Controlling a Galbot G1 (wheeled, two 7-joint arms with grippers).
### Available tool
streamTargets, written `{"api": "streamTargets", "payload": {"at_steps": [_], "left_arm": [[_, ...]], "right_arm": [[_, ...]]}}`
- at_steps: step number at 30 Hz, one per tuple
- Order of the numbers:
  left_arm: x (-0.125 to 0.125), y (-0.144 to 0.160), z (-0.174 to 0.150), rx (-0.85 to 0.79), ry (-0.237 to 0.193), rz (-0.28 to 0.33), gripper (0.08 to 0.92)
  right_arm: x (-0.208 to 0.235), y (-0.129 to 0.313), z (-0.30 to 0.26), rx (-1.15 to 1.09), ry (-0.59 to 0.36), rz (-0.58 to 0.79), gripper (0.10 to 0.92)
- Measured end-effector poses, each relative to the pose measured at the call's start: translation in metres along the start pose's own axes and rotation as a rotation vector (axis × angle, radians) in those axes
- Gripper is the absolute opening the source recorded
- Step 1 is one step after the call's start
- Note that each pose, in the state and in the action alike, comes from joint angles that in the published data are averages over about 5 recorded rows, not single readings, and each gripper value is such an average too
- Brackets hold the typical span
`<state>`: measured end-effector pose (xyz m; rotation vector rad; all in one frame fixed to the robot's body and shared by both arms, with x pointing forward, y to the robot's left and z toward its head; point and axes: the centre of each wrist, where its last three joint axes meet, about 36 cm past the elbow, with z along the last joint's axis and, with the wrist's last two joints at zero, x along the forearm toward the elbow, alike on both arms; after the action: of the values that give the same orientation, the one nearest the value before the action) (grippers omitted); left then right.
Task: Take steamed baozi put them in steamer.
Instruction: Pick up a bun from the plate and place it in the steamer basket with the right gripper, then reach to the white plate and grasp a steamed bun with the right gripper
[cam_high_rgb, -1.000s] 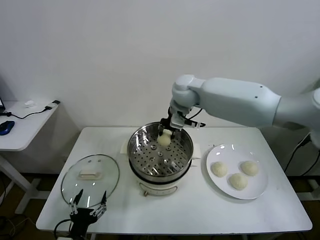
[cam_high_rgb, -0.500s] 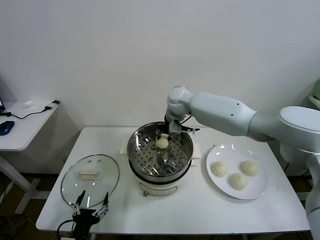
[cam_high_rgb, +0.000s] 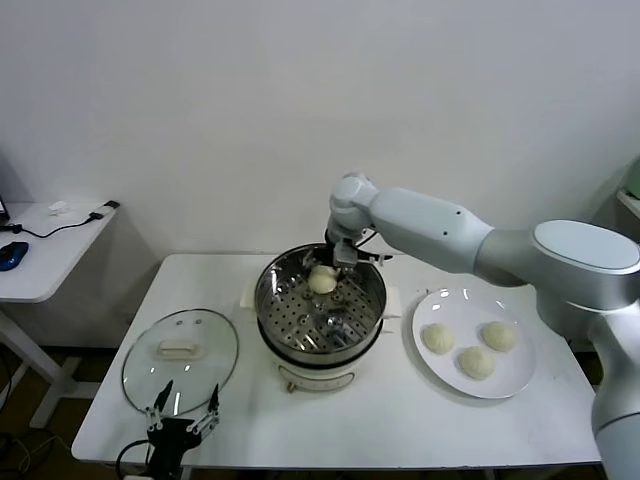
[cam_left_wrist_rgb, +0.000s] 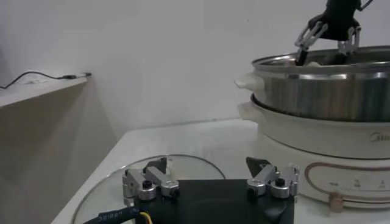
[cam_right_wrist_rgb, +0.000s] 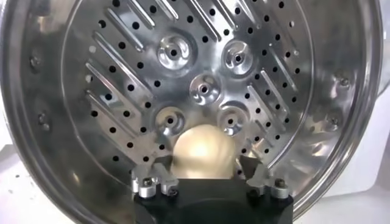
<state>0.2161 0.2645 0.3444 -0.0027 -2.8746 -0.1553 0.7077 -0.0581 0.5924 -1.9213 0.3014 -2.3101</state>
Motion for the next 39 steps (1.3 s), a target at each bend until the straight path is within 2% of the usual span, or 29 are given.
{"api": "streamTargets", "payload": {"at_steps": [6,11,16,20,23,27,39], "left_arm": [[0.002,-0.002,-0.003,-0.004,-0.008,0.003,0.823],[0.003,-0.002,-0.005,-0.008,-0.008,0.007,0.823],[0.004,-0.001,-0.006,-0.014,-0.011,0.009,0.823],[0.004,0.0,-0.008,-0.018,-0.018,0.009,0.823],[0.004,0.001,-0.009,-0.019,-0.02,0.008,0.823],[0.003,0.001,-0.009,-0.019,-0.017,0.008,0.823],[0.004,0.003,-0.006,-0.023,-0.011,-0.002,0.823]], "right_arm": [[0.034,0.001,0.008,-0.056,-0.03,0.013,0.823],[0.088,0.025,0.025,-0.225,-0.048,0.009,0.823],[0.136,0.088,0.04,-0.503,-0.041,-0.011,0.823],[0.15,0.161,0.036,-0.749,-0.037,-0.037,0.823],[0.148,0.21,0.022,-0.923,-0.04,-0.054,0.823],[0.133,0.252,-0.003,-1.126,-0.048,-0.053,0.823],[0.056,0.298,-0.053,-1.472,-0.028,-0.076,0.823]]}}
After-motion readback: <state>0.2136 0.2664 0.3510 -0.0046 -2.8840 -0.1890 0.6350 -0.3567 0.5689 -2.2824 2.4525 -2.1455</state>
